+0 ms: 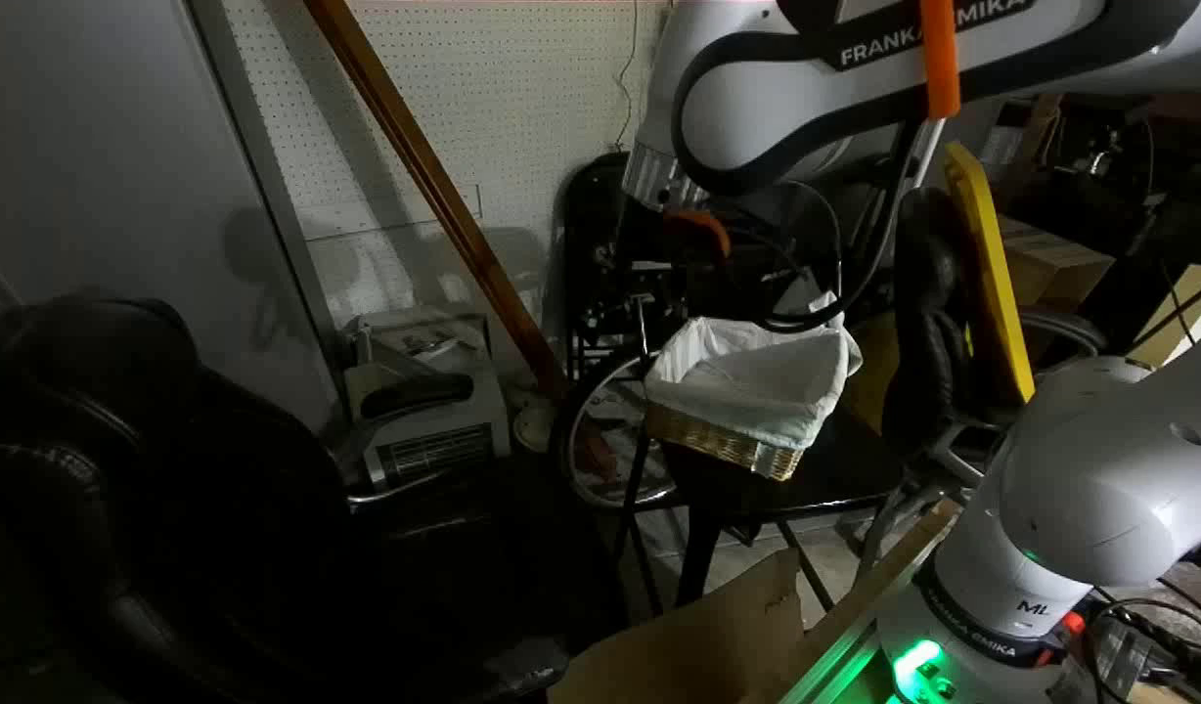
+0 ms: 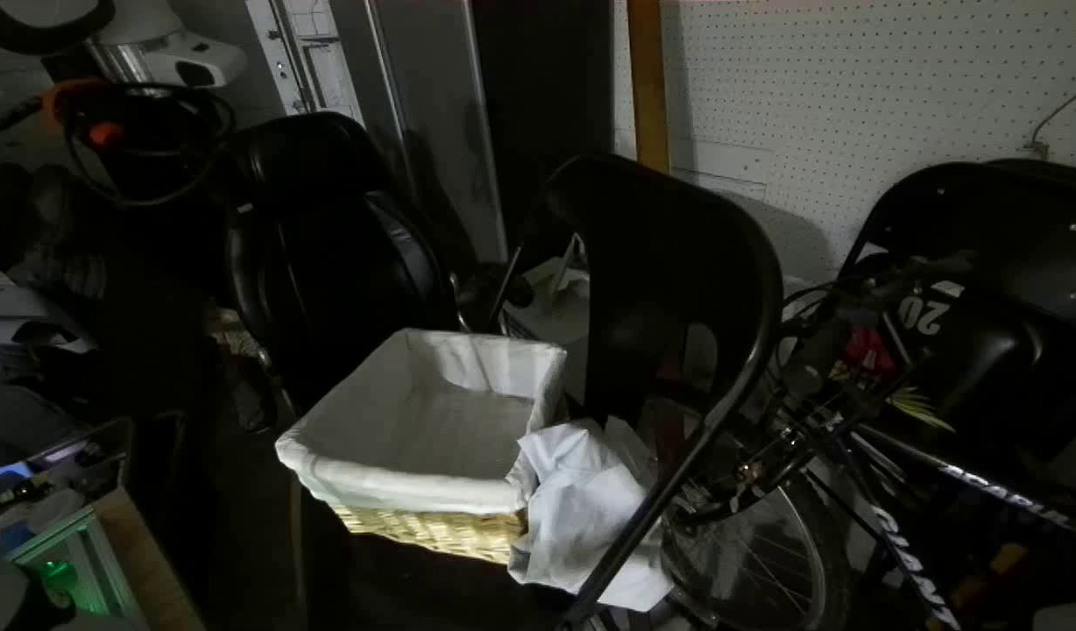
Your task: Pick up the basket and put it on the black chair on the left
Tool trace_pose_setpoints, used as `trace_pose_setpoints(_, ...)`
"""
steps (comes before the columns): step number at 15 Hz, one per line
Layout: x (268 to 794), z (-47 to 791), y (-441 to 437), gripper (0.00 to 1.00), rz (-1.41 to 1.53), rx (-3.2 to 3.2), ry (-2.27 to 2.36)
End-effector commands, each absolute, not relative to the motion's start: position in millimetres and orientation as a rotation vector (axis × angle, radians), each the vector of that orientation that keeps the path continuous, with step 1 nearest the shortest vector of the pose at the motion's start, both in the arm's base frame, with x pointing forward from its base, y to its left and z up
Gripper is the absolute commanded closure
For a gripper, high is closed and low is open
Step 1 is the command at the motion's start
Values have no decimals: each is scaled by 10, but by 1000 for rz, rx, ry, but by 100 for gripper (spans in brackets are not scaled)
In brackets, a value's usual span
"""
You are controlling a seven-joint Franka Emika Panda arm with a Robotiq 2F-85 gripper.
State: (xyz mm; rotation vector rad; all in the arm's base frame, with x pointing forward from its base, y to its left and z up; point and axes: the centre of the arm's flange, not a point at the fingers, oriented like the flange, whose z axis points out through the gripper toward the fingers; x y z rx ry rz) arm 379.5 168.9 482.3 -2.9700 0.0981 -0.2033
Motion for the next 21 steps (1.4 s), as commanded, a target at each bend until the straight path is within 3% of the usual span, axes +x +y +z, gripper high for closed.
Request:
trace_pose_setpoints(1,3795,4823,1688,0,-203,-2970,98)
trace_pose_setpoints(11,3819,4744,1587,0,-222,-3009,46)
trace_pose_setpoints(21,4087,3977,540,0,-168,-3192,-204)
